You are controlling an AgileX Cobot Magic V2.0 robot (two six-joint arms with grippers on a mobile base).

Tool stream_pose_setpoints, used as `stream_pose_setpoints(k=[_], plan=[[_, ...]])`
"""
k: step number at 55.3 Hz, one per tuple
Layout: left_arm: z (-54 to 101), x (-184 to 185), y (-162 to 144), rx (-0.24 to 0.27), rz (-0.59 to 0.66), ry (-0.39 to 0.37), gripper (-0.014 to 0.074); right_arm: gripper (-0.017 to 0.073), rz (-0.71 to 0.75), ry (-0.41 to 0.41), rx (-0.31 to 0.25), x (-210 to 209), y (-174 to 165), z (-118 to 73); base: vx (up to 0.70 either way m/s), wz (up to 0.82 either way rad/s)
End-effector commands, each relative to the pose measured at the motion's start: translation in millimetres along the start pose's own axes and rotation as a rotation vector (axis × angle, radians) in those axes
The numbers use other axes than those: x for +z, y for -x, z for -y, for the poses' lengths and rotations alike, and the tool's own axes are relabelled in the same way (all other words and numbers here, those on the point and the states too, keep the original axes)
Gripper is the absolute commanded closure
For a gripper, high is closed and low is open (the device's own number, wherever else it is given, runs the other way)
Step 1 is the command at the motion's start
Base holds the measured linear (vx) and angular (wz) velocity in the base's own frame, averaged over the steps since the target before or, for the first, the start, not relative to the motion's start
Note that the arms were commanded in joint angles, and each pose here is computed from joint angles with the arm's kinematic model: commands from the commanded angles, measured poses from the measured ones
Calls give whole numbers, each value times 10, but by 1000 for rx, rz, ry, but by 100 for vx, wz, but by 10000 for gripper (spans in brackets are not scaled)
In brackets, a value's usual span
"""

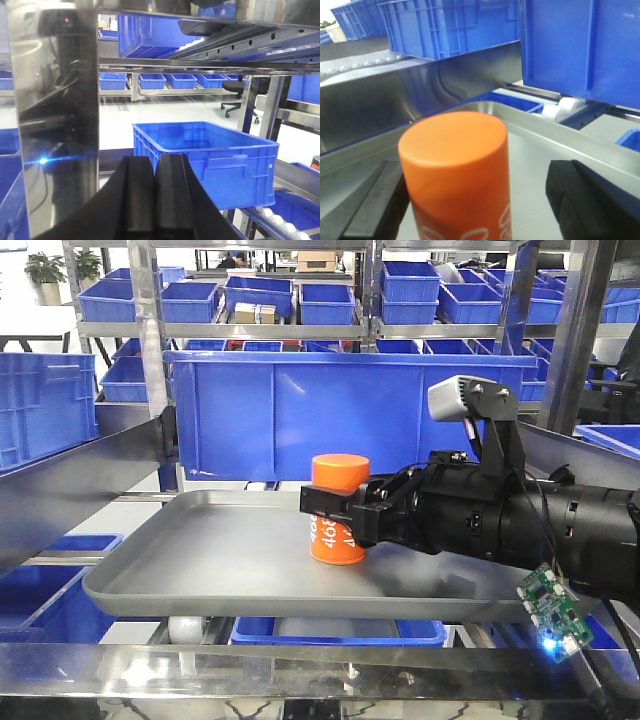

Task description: Grab orange capacitor from left shelf to right conveyor

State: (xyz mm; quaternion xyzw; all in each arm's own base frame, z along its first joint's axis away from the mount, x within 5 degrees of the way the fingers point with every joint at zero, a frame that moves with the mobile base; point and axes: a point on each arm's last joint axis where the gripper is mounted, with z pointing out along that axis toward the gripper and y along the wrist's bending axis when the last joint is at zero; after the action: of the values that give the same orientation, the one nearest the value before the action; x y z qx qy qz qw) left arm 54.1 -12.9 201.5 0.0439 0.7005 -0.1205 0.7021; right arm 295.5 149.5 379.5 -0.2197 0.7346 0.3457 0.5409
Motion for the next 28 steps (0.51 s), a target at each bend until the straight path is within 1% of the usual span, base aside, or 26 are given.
stream_pose_setpoints(k=[1,10,13,19,22,25,28], plan=[[20,-22,177,-11,116,-17,600,-27,95,34,-14,-103,217,-113,0,0],[20,-22,177,-11,116,-17,600,8,124,46,-28,-103,242,-122,0,0],[20,-22,177,-11,116,-17,600,23,132,64,-15,-89,240,-128,0,0],[20,-22,177,-11,116,-17,600,53,127,129,-11,-25,199,-139,0,0],[20,-22,177,-11,116,-17,600,61,127,152,7,10,178,-132,0,0],[20,-22,177,-11,116,-17,600,69,126,156,18,39,163,-130,0,0],[20,-22,177,-11,116,-17,600,84,128,154,5,55,156,-139,0,0]])
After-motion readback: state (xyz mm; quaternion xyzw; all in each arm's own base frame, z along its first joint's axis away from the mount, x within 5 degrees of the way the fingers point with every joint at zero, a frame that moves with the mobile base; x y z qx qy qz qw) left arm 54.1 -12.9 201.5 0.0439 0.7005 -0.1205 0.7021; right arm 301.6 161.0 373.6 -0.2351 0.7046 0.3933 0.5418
